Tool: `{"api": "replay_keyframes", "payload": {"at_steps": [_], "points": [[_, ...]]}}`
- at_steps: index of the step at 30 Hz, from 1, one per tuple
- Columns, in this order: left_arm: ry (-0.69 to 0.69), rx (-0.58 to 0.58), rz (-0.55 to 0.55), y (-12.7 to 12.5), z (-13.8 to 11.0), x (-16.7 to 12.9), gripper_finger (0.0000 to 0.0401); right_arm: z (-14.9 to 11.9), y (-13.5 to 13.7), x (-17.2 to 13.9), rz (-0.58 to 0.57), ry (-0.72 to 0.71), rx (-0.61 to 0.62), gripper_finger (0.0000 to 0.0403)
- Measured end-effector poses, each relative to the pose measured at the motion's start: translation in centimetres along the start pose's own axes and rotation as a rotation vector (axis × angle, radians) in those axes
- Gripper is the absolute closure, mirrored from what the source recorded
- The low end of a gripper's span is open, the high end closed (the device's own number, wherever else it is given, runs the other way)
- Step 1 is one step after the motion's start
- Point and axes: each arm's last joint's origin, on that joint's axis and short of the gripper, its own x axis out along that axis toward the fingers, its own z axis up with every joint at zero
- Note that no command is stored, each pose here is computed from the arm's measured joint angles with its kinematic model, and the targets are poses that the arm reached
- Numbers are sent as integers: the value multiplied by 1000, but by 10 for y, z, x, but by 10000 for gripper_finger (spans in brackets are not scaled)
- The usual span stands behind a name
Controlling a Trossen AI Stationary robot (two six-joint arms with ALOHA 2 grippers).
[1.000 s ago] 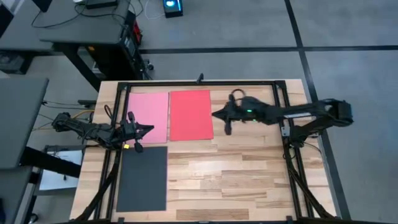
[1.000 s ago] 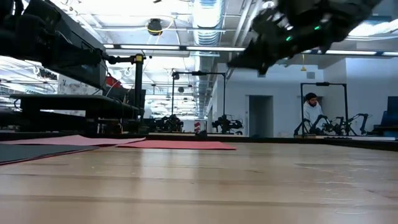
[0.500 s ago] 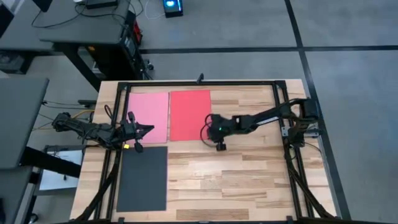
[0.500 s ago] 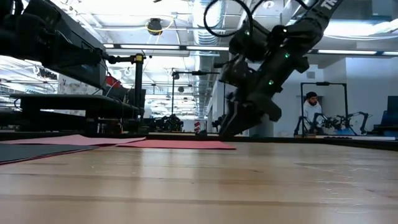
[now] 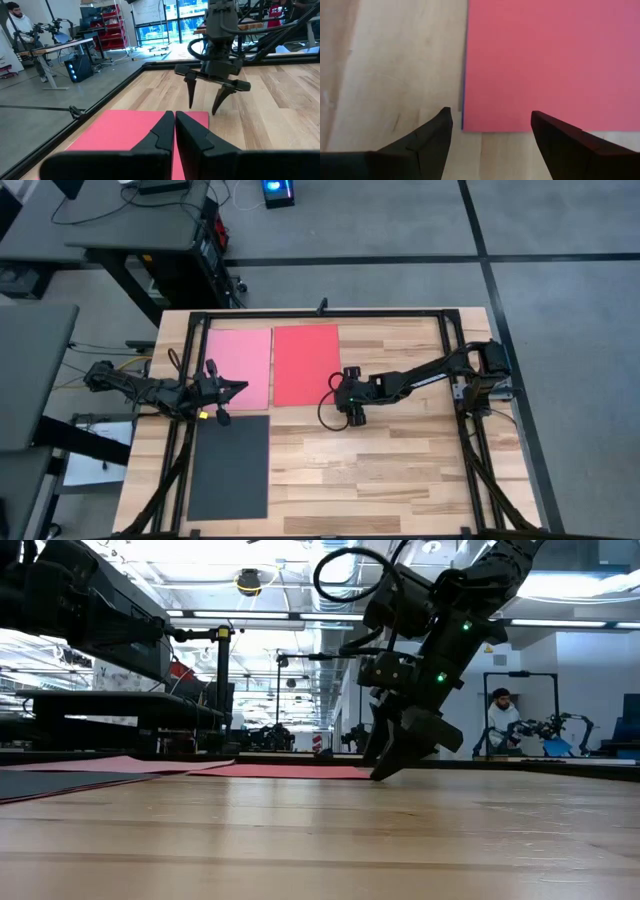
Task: Organize paper
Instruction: Move the red paper to the top right of the table
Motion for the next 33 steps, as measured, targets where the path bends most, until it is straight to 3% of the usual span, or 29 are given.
{"api": "replay_keyframes", "payload": {"at_steps": [13,21,29,33], "points": [[0,0,0,0,0,0,401,5,-8,2,-40,-68,42,143],[0,0,0,0,0,0,401,7,-5,0,-158,-51,14,143],[0,0,0,0,0,0,401,9,10,-3,-64,-72,-71,143],[0,0,0,0,0,0,401,10,12,-4,-35,-81,-49,143]]}}
